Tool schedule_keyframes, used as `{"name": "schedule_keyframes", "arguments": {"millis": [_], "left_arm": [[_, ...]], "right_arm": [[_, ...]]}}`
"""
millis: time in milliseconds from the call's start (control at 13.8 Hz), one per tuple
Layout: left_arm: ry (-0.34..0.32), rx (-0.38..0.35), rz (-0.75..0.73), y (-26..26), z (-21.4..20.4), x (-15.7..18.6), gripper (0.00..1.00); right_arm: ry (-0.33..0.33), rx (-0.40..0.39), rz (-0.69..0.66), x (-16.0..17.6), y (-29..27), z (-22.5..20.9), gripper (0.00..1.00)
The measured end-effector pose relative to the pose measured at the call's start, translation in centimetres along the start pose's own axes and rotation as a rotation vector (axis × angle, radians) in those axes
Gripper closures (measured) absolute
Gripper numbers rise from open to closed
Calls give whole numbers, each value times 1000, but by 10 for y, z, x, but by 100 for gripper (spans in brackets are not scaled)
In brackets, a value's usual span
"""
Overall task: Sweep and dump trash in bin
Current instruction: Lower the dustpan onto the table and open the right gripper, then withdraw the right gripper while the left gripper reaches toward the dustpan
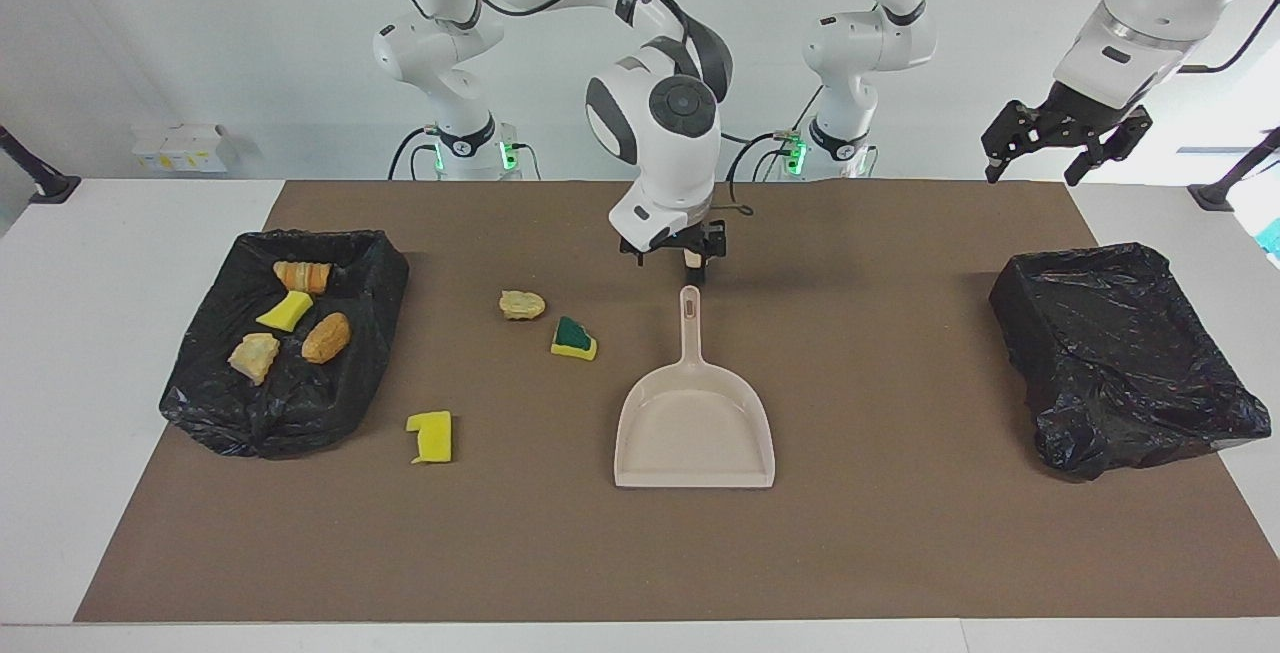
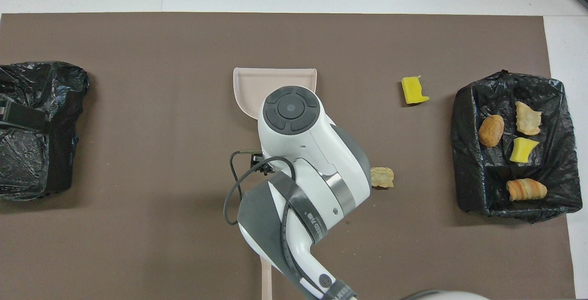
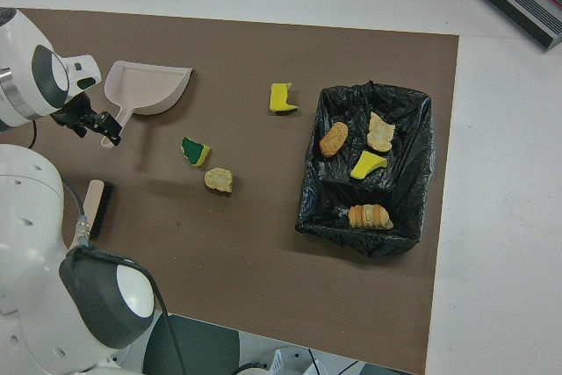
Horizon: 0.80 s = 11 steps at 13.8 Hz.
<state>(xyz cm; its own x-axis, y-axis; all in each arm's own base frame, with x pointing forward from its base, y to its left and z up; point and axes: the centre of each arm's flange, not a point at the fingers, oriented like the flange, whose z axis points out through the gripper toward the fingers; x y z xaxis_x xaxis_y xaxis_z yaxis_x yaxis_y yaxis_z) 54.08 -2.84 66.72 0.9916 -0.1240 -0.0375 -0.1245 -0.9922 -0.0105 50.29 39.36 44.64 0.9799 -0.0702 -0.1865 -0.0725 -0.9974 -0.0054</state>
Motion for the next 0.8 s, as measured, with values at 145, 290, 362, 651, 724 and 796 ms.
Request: {"name": "schedule_keyframes", "arguments": {"millis": [145,290,362,651,724,796], "left_arm": [[-2,0,-2,-1,0,-1,0],[-4,-1,-14,-7,0,-1,0],[-5,-1,-20,-10,2,-2,0],[-5,0,-11,2,9,1,0],[2,1,-19,10,14,4,0],[12,1,-26,20,22,8,0]], "right_arm": [[-18,-12,-28,-36,6,-2,0],[-26,-25,-72,-72,1,9,0],[-22,-24,-91,-89,-3,17,0],[-1,26,-87,-144,-1,58,0],[-5,28,-93,-155,2,65,0],[-7,29,-95,-165,2,70,0]]}}
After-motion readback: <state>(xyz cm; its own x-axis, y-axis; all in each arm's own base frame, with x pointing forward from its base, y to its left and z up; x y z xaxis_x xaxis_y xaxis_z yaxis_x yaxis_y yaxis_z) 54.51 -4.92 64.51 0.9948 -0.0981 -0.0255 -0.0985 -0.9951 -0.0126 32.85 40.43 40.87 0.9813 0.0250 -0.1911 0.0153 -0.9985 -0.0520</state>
